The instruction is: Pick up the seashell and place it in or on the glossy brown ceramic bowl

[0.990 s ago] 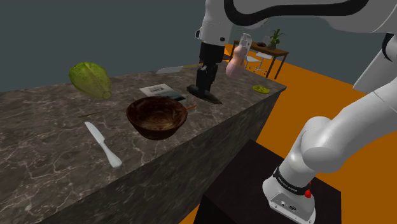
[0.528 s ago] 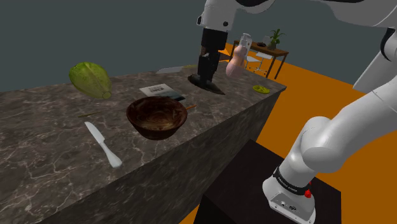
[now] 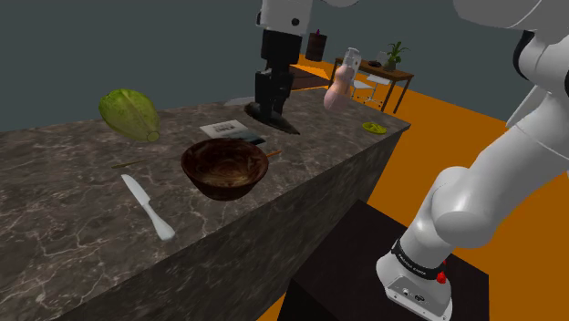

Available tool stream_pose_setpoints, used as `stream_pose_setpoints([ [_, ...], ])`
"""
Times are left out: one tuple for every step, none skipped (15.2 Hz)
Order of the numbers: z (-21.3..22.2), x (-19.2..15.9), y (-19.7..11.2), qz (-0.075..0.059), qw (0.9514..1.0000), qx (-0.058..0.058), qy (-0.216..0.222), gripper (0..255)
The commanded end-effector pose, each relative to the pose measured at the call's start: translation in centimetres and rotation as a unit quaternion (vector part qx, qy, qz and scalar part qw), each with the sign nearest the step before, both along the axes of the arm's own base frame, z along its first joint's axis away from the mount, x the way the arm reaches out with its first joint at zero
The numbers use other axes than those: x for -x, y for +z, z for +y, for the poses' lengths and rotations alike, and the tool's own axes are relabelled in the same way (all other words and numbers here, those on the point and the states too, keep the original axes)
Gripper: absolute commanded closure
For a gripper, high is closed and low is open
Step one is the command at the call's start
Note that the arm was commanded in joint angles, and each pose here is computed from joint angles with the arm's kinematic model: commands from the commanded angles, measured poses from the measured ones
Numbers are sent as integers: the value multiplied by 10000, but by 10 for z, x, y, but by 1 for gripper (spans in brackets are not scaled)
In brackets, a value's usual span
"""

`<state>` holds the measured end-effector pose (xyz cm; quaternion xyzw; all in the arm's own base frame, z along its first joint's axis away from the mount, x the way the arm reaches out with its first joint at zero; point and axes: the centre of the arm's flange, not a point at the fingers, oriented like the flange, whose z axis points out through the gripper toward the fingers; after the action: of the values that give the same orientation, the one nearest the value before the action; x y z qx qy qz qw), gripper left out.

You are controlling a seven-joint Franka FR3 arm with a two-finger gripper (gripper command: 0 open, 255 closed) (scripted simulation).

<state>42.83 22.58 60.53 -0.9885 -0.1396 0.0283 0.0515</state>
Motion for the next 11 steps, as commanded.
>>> stream_pose_setpoints([
  [26, -10, -3, 0, 10000, -5, -4, 255],
  [38, -15, -3, 0, 10000, -5, -4, 255],
  [50, -19, -3, 0, 10000, -5, -4, 255],
  [62, -24, -3, 0, 10000, -5, -4, 255],
  [75, -29, -4, 0, 10000, -5, -4, 255],
  [87, -34, -4, 0, 10000, -5, -4, 255],
  [87, -34, -9, 0, 10000, -5, -4, 255],
  [87, -34, -14, 0, 10000, -5, -4, 255],
  [87, -34, -20, 0, 10000, -5, -4, 255],
  [87, -34, -25, 0, 10000, -5, -4, 255],
  [87, -34, -30, 0, 10000, -5, -4, 255],
])
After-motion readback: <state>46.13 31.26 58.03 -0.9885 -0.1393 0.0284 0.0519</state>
